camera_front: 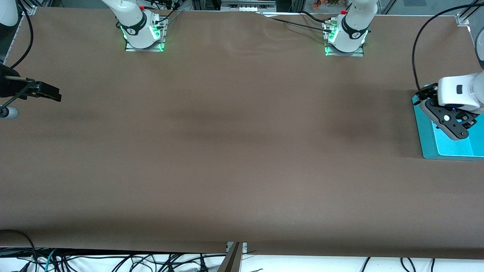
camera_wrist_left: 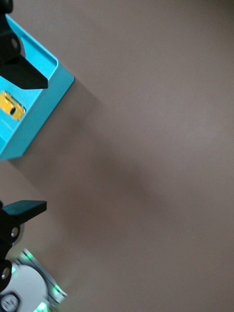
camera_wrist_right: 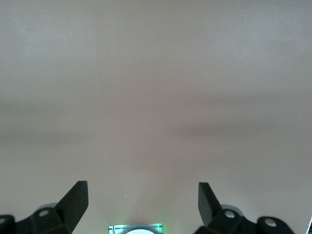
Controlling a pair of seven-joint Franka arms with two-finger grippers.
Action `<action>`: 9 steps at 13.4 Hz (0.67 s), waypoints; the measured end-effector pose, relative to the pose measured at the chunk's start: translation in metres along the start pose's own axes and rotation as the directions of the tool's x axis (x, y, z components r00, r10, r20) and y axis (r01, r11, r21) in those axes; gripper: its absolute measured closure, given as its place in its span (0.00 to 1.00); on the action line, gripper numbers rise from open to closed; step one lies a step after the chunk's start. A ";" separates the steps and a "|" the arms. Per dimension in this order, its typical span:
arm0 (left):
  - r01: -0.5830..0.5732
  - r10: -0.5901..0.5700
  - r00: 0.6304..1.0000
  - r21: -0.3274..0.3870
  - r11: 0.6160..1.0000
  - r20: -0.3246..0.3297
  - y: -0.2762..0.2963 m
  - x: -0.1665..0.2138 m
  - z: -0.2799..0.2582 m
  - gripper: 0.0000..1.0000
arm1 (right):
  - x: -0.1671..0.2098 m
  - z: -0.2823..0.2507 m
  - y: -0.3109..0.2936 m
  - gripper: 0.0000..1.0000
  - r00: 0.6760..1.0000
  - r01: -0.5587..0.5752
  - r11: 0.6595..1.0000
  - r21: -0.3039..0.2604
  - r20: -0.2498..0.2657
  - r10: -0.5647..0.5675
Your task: Wind and store yellow beetle car
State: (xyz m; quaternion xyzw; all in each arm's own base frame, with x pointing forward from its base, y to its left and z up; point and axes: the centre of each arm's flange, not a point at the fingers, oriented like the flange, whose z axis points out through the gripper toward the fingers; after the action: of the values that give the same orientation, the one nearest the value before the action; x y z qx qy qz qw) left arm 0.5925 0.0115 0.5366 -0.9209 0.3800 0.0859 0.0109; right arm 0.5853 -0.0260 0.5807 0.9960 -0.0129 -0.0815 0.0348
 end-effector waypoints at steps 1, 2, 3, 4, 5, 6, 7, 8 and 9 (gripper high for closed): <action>0.092 -0.092 0.996 0.007 0.996 -0.011 0.011 0.005 -0.009 0.00 | 0.000 0.000 0.000 0.00 1.000 0.000 1.000 0.000 0.000 0.000; 0.179 -0.179 0.984 0.008 0.984 -0.024 0.020 0.007 -0.017 0.00 | 0.000 0.000 0.000 0.00 1.000 0.000 1.000 0.000 0.000 0.000; 0.252 -0.252 0.967 -0.004 0.968 -0.040 0.027 0.009 -0.022 0.00 | 0.000 0.000 0.000 0.00 1.000 0.000 1.000 0.000 0.000 0.000; 0.313 -0.314 0.948 -0.027 0.949 -0.054 0.031 0.009 -0.025 0.00 | 0.000 0.000 0.000 0.00 1.000 0.000 1.000 0.000 0.000 0.000; 0.377 -0.381 0.922 -0.056 0.924 -0.066 0.031 0.007 -0.026 0.00 | 0.000 0.000 0.000 0.00 1.000 0.000 1.000 0.000 0.000 0.000; 0.437 -0.442 0.894 -0.073 0.896 -0.074 0.029 0.004 -0.025 0.00 | 0.000 0.000 0.000 0.00 1.000 0.000 1.000 0.000 0.000 0.000; 0.495 -0.500 0.862 -0.079 0.865 -0.082 0.030 0.003 -0.025 0.00 | 0.000 0.000 0.000 0.00 1.000 0.001 1.000 0.000 0.000 -0.001; 0.551 -0.557 0.825 -0.080 0.830 -0.093 0.034 0.004 -0.025 0.00 | 0.000 0.000 0.000 0.00 1.000 0.000 1.000 0.000 0.000 0.000; 0.599 -0.605 0.789 -0.081 0.797 -0.113 0.042 0.005 -0.026 0.00 | 0.000 0.000 0.000 0.00 1.000 0.001 1.000 0.000 0.000 -0.001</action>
State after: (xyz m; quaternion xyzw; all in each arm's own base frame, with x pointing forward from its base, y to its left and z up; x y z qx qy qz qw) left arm 0.5705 -0.0238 0.5629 -0.9976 0.0651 0.0243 -0.0064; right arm 0.5853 -0.0257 0.5808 0.9960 -0.0126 -0.0814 0.0348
